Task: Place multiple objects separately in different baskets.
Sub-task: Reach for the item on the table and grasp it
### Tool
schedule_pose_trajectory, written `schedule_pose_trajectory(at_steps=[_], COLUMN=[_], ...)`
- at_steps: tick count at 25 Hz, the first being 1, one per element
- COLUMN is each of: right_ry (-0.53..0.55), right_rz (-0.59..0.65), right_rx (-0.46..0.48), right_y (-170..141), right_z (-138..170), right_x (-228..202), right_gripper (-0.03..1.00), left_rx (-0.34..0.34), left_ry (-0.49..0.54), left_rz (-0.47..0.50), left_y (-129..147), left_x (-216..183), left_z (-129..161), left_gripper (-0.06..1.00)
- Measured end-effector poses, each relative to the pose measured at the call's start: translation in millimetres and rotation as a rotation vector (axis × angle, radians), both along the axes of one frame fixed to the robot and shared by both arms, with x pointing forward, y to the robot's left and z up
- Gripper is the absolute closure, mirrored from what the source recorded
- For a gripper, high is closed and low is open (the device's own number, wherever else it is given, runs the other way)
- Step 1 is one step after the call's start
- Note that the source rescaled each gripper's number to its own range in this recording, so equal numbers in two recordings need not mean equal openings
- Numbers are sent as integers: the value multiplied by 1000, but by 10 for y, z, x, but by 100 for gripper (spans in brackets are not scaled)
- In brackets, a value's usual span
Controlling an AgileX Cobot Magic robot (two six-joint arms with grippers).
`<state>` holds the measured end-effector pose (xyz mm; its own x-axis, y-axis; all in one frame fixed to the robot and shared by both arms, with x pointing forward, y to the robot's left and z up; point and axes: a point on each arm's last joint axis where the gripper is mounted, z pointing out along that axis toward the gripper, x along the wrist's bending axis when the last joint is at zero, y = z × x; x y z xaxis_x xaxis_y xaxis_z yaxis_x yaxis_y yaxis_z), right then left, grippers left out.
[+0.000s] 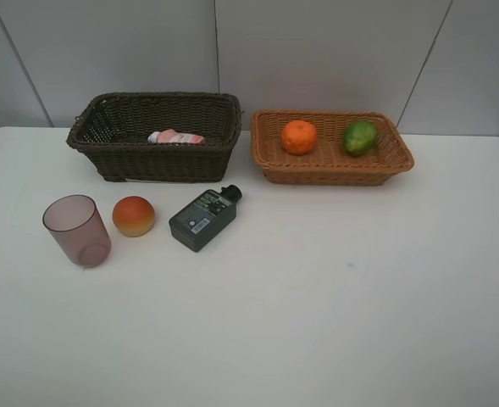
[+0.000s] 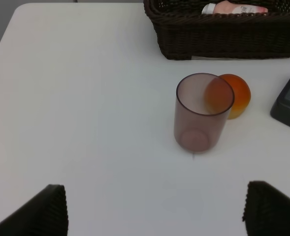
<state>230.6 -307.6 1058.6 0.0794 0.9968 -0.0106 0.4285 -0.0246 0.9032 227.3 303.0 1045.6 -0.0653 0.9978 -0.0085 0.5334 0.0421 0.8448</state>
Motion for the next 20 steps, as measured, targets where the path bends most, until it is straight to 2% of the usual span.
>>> schedule_pose_trajectory(at_steps=[20], right_ry=[0], right_rz=[0], right_rx=[-1], right_y=[0], right_z=[0], right_x=[0], right_gripper=[18], left_rx=[0], left_ry=[0], left_rz=[0], left_y=[0], left_x=[0], left_z=[0], left_gripper=[2])
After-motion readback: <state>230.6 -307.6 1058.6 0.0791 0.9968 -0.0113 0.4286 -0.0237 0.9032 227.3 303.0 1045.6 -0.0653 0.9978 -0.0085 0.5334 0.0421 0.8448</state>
